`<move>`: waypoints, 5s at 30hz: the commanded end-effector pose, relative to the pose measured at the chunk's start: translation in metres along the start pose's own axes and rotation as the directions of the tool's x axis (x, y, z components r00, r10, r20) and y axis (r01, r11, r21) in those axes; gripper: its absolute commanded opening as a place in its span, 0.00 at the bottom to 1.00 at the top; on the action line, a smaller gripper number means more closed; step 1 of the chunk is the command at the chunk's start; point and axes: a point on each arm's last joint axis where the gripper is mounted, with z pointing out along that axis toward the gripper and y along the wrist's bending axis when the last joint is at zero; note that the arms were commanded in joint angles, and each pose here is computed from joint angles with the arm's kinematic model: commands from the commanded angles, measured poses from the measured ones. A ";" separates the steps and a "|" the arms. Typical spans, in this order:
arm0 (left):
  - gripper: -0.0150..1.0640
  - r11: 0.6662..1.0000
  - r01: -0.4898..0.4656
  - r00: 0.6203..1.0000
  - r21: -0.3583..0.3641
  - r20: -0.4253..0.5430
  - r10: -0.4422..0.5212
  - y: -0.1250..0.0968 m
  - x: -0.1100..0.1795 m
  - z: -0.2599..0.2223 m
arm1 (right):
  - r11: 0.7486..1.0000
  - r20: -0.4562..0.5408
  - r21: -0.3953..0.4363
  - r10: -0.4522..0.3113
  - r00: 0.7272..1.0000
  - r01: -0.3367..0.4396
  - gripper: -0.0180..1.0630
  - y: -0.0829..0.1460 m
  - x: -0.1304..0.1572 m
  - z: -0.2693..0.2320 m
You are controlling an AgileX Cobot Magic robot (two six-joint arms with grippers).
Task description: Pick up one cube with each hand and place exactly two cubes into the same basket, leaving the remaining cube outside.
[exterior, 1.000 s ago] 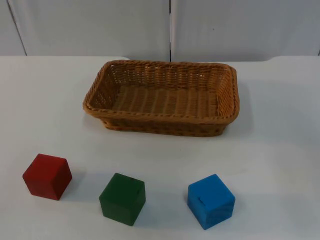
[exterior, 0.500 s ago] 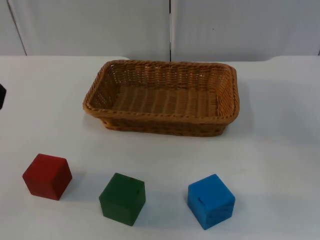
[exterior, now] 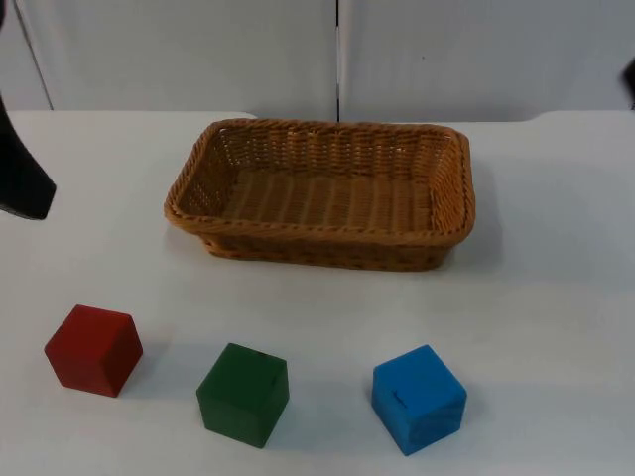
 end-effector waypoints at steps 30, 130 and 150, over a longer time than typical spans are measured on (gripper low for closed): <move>0.99 0.998 -0.055 0.970 0.000 -0.238 0.054 0.019 -0.023 0.108 | 0.990 -0.257 -0.073 -0.133 0.957 0.118 0.99 0.039 -0.013 0.152; 0.01 0.999 -0.015 0.997 -0.045 -0.081 0.011 0.013 -0.035 0.078 | 0.993 -0.089 0.043 0.114 0.989 -0.111 0.01 0.057 -0.029 0.112; 0.01 0.999 -0.019 1.000 -0.033 -0.017 0.018 0.005 -0.036 0.055 | 0.994 -0.044 0.042 0.104 0.994 -0.102 0.01 0.056 -0.033 0.097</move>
